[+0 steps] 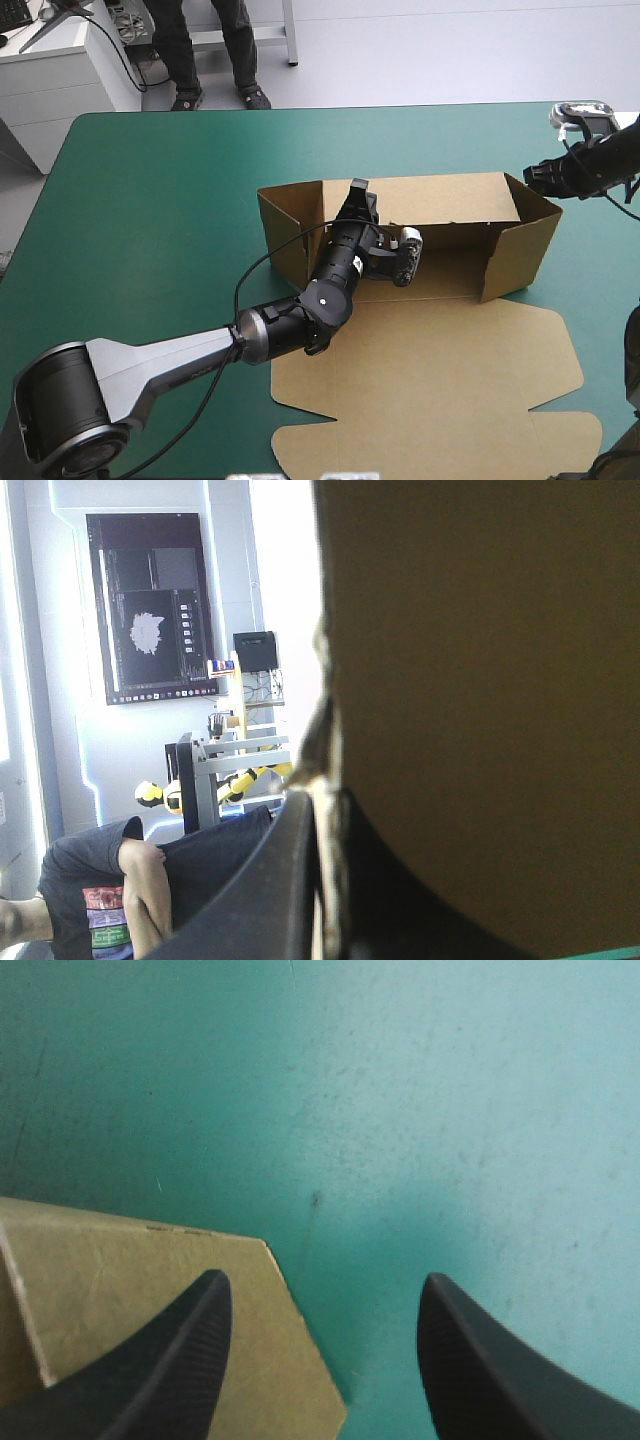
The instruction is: Fold the box
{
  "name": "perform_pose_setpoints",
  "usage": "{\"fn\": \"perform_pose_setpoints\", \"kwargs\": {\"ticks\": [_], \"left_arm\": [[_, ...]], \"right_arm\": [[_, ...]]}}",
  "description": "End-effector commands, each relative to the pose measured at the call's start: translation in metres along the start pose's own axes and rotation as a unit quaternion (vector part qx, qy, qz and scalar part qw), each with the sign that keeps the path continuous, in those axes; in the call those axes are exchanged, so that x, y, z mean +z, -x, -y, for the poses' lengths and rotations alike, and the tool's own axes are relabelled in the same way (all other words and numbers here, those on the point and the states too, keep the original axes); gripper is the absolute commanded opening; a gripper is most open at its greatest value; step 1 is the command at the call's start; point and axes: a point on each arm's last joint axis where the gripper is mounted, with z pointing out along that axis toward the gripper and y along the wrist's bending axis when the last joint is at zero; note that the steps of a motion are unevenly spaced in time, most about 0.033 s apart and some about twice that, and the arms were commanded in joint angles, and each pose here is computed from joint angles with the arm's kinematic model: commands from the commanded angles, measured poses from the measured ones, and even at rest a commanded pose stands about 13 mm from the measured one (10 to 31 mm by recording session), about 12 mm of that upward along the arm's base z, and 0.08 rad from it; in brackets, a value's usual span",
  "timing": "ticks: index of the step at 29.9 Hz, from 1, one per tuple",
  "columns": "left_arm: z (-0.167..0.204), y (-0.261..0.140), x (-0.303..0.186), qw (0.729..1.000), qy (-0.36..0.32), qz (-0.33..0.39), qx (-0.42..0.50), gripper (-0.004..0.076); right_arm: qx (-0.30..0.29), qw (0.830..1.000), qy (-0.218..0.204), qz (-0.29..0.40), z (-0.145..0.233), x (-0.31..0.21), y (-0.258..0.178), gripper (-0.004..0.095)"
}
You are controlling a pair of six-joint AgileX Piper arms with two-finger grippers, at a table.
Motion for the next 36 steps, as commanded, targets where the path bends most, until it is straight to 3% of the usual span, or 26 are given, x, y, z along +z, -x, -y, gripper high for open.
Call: {"fn": "perform_pose_setpoints", "kwargs": {"ticks": [1, 5, 11, 15, 21, 27, 36], "left_arm": [[-0.013, 0.007, -0.011, 0.999, 0.009, 0.03, -0.017, -0.0008], [-0.013, 0.007, -0.011, 0.999, 0.009, 0.03, -0.039, -0.0008], [-0.013, 0.007, -0.011, 0.999, 0.008, 0.032, -0.041, -0.0008], [-0.013, 0.007, -0.011, 0.999, 0.008, 0.032, -0.041, -0.0008], [-0.013, 0.007, -0.011, 0.999, 0.008, 0.032, -0.041, -0.0008], [-0.013, 0.007, -0.011, 0.999, 0.008, 0.032, -0.041, -0.0008], [-0.013, 0.007, -0.011, 0.999, 0.008, 0.032, -0.041, -0.0008]], "right_arm": [[-0.017, 0.999, -0.001, 0.027, -0.012, -0.029, -0.007, 0.0513], [-0.014, 1.0, 0.001, 0.025, -0.014, -0.03, -0.011, 0.0513], [-0.025, 0.998, 0.048, 0.016, -0.024, -0.021, -0.035, 0.0513], [-0.02, 0.996, 0.074, 0.055, -0.026, -0.024, -0.057, 0.0513], [-0.056, 0.988, 0.09, 0.109, -0.024, -0.034, -0.086, 0.0513], [-0.109, 0.984, 0.095, 0.103, -0.025, -0.027, -0.095, 0.0513], [-0.141, 0.978, 0.118, 0.1, -0.03, -0.027, -0.096, 0.0513]]}}
